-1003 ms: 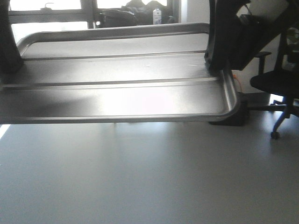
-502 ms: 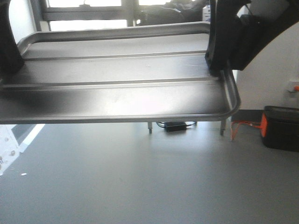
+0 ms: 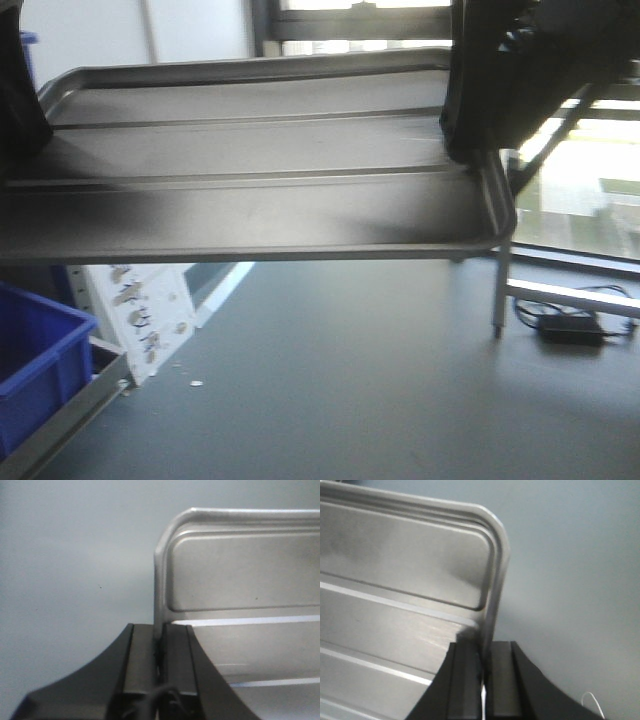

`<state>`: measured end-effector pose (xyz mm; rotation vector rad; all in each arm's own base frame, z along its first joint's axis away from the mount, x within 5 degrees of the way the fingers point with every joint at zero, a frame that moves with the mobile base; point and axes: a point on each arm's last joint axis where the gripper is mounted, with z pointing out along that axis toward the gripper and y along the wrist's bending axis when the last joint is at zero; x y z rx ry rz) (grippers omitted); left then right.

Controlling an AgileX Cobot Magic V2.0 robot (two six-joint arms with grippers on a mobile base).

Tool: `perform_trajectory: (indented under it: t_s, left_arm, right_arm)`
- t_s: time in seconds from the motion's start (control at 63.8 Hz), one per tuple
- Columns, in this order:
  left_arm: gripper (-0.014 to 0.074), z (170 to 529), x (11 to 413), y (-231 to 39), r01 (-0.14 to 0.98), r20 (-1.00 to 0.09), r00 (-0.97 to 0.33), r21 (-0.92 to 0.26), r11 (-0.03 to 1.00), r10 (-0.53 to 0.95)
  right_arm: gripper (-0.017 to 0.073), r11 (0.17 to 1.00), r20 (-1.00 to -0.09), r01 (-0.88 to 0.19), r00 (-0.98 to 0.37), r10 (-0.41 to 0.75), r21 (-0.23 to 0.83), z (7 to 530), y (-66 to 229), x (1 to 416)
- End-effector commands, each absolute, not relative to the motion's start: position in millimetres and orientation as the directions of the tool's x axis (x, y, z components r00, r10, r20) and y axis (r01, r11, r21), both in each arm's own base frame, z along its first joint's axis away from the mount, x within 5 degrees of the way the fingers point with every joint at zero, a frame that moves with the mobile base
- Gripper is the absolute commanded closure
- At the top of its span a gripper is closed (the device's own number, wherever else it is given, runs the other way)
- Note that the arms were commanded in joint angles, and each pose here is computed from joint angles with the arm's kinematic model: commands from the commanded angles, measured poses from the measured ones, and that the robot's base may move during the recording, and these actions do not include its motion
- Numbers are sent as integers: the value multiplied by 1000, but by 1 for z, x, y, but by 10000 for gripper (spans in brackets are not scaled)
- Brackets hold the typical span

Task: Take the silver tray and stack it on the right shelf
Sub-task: 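Hold the lifted tray with both grippers while the base drives to another shelf, then position the held tray above the larger grey tray on the shelf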

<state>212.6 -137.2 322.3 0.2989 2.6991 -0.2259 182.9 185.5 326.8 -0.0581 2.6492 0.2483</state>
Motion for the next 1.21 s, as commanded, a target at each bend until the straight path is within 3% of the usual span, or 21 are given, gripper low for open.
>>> perform_trajectory:
  t_s: [0.0,1.191]
  left_arm:
    - [687,340,211,-137,268,-489,-855,-126,955,175]
    - [688,340,211,-138,267,-487,-856,-131,955,173]
  right_arm:
    - [503,971,-552,-138,-833,-6,198,349,184,183]
    - [503,974,-544,-131,-839,-9,187,348,182,182]
